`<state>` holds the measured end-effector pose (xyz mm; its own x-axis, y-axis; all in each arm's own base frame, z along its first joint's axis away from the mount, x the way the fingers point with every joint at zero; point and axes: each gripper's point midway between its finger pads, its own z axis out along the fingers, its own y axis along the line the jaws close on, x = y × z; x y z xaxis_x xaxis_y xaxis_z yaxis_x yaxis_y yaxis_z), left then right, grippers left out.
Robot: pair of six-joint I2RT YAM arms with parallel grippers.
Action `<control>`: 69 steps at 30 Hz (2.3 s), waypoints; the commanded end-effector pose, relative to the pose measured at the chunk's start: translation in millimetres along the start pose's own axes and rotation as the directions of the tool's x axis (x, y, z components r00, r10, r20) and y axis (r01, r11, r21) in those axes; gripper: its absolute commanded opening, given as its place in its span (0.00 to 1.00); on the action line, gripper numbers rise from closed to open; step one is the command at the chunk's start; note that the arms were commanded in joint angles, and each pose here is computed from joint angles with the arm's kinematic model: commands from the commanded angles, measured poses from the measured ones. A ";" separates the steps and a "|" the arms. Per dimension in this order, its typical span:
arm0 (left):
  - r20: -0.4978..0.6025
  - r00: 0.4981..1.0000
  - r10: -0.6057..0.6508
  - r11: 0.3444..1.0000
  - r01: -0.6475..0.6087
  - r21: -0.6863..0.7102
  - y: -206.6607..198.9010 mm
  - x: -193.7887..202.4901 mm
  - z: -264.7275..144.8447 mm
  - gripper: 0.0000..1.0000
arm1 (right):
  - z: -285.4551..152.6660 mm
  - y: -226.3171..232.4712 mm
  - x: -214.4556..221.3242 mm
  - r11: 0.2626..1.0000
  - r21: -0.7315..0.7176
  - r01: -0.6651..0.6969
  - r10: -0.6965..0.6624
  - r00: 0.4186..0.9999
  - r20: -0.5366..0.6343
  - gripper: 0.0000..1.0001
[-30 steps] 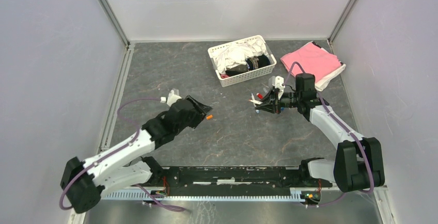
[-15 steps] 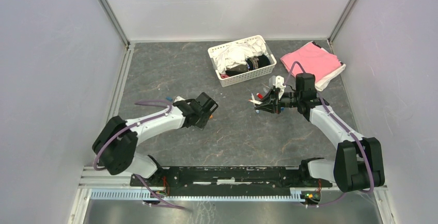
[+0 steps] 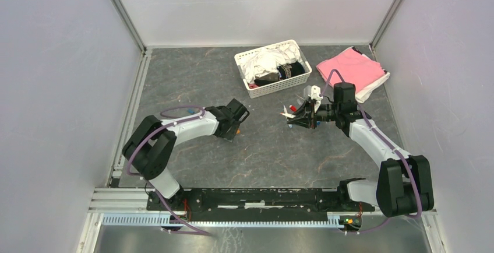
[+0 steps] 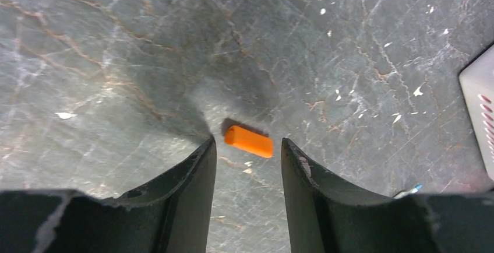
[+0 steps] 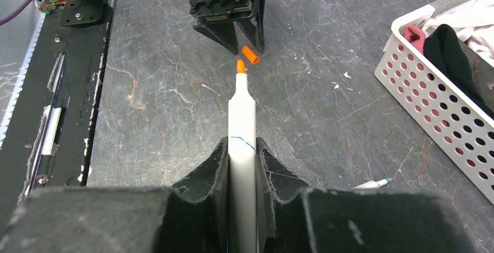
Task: Insert the pens into the pen caps
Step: Insert the pen cap onto the pen.
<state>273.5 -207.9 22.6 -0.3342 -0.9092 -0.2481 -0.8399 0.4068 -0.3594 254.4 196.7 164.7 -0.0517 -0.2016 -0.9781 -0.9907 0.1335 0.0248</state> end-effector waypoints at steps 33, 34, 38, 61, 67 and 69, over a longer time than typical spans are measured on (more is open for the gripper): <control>-0.017 0.826 0.564 0.784 -0.542 -0.302 -4.1 -59.8 36.1 0.38 | -1.3 3.0 -18.5 0.998 -0.026 0.061 -0.060 0.997 0.047 0.00; -0.022 0.821 0.570 0.782 -0.551 -0.293 -5.8 -59.8 34.5 0.43 | -1.2 3.2 -18.6 0.998 -0.026 0.062 -0.060 0.997 0.048 0.00; -0.025 0.831 0.556 0.804 -0.545 -0.238 -18.1 -57.2 22.6 0.56 | -1.1 3.7 -17.7 0.998 -0.029 0.056 -0.055 0.997 0.048 0.00; -0.098 0.991 0.093 0.976 -0.110 -0.186 -14.6 -3.1 22.4 0.48 | -1.5 8.1 -22.9 0.997 -0.053 0.059 -0.055 0.996 0.066 0.00; -0.073 0.992 0.106 0.962 -0.121 -0.244 -2.5 -5.9 31.9 0.35 | -1.7 8.9 -24.0 0.997 -0.055 0.063 -0.059 0.996 0.070 0.00; -0.062 0.988 0.140 0.951 -0.152 -0.269 -0.6 -8.5 33.5 0.28 | -1.5 9.1 -23.6 0.997 -0.057 0.060 -0.056 0.996 0.070 0.00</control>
<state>293.8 -205.8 15.1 -0.4951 -0.8459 -0.1983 -0.8404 0.5242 -0.1380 246.0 200.1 172.5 -0.0412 -0.1671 -0.9851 -0.9959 0.0859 0.0271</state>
